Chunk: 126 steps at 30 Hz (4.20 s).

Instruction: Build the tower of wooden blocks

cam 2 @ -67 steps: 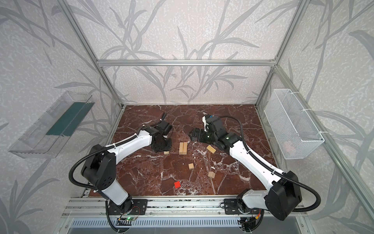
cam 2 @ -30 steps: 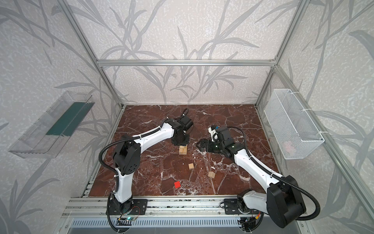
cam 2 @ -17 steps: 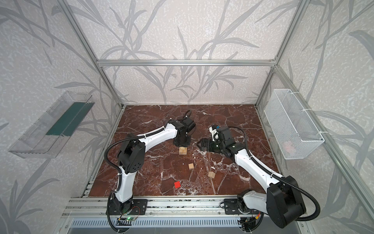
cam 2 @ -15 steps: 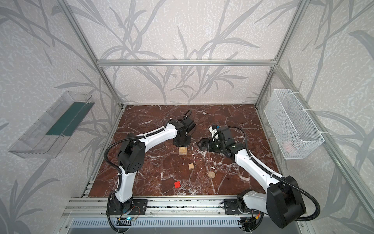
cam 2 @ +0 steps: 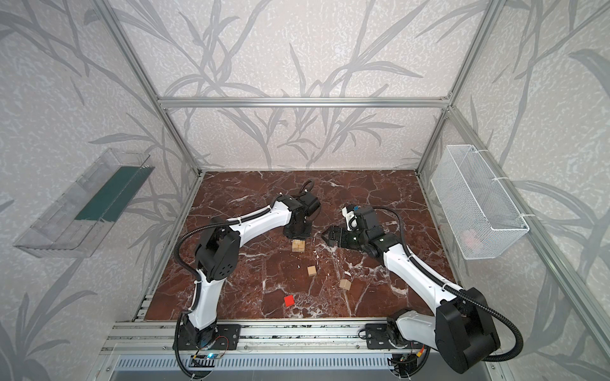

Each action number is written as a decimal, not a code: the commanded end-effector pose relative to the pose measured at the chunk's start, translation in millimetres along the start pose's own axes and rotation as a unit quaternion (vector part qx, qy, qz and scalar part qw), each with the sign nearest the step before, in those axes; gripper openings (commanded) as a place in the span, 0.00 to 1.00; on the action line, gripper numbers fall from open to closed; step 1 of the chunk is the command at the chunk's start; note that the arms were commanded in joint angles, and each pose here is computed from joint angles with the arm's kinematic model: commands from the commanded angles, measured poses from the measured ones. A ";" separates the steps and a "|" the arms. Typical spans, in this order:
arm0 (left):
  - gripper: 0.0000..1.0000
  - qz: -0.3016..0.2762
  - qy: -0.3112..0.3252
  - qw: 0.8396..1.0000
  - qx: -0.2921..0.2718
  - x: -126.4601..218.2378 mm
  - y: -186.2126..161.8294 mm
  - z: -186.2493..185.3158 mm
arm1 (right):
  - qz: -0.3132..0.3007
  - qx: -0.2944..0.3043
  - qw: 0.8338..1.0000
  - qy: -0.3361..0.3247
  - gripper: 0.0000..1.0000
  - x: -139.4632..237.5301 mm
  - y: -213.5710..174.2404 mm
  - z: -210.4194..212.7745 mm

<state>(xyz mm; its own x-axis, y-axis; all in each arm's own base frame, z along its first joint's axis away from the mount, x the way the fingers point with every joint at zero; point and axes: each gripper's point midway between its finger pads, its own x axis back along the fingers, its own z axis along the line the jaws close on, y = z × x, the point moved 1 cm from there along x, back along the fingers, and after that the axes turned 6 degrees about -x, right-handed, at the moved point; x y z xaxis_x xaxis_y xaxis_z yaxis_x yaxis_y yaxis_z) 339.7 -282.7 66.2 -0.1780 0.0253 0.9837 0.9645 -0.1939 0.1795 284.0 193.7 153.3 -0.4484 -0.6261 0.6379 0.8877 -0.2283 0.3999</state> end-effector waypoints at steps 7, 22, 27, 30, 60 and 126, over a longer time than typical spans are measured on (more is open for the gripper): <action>0.15 0.005 0.030 1.000 0.001 0.0 -2.3 6.5 | -0.014 0.001 1.000 0.014 0.99 6.4 3.6 4.3; 0.23 0.008 0.023 1.000 0.005 -3.5 -2.9 2.8 | -0.016 -0.002 1.000 0.014 0.99 6.8 4.3 2.8; 0.26 0.011 0.020 1.000 0.007 -4.6 -4.3 2.1 | -0.016 -0.004 1.000 0.015 0.99 6.9 4.8 2.9; 0.31 0.010 0.020 1.000 0.006 -3.3 -3.7 1.8 | -0.016 -0.005 1.000 0.017 0.99 6.7 5.1 3.4; 0.54 -0.015 0.003 1.000 0.011 18.8 5.4 -0.5 | -0.008 -0.004 1.000 0.002 0.99 7.7 8.1 -1.1; 1.00 -0.218 -0.109 0.966 0.086 101.5 -37.9 72.1 | 0.168 0.028 0.933 -0.317 0.66 -65.0 -17.1 -102.9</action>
<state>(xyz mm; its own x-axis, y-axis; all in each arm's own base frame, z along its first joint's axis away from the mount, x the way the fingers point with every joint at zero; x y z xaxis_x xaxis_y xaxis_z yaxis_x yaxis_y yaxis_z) 297.9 -204.3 151.6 -0.5207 0.2624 0.8124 0.8437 0.0126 0.5366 308.3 172.5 32.9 -0.1195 -0.1454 0.9821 0.9919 0.0250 0.1244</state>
